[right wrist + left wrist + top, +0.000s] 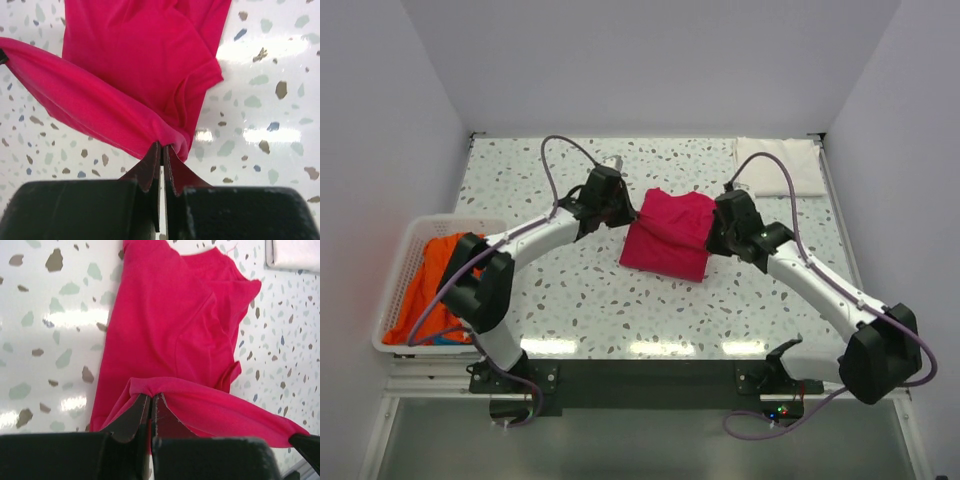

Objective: Fold and stack the t-shirts
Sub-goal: Fold the tshirt

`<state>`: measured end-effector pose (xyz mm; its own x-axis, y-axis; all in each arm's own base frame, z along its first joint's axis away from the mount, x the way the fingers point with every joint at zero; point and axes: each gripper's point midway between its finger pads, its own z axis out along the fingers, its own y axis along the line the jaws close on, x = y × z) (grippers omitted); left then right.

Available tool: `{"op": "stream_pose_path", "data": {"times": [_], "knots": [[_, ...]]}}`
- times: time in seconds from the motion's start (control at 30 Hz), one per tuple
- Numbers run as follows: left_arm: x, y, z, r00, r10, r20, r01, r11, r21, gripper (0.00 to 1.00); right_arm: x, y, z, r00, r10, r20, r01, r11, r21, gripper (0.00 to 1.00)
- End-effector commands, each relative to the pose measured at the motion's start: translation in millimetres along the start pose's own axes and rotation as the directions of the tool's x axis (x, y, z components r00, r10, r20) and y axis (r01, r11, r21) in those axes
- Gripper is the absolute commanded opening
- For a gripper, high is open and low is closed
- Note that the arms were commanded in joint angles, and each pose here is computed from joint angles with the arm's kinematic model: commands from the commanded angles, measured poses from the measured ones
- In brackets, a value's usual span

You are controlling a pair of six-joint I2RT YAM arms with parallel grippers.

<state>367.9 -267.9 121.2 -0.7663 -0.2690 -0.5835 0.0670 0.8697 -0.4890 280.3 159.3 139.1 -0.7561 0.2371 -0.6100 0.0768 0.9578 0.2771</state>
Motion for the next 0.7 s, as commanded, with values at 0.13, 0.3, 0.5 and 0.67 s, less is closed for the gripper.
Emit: {"op": "stream_pose_path", "data": {"times": [0.13, 0.3, 0.5, 0.67], "knots": [[-82.3, -35.3, 44.0, 0.99, -0.013, 0.143, -0.001, 0.995, 0.099, 0.0, -66.6, -5.9, 33.5, 0.999, 0.017, 0.052, -0.015, 0.999, -0.036, 0.0], [-126.3, -56.1, 72.1, 0.98, -0.028, 0.198, -0.007, 0.985, 0.171, 0.0, -95.0, -21.0, 74.7, 0.996, 0.076, 0.04, -0.075, 0.997, -0.035, 0.0], [-134.2, -53.3, 140.8, 0.986, -0.042, 0.162, -0.001, 0.966, 0.257, 0.25, -118.6, -48.4, 140.8, 0.991, 0.13, 0.002, -0.13, 0.991, 0.0, 0.08], [-167.8, -52.4, 147.8, 0.979, -0.042, 0.2, -0.03, 0.939, 0.341, 0.71, -135.7, -88.0, 172.3, 0.973, 0.228, -0.021, -0.227, 0.973, 0.044, 0.49]]}}
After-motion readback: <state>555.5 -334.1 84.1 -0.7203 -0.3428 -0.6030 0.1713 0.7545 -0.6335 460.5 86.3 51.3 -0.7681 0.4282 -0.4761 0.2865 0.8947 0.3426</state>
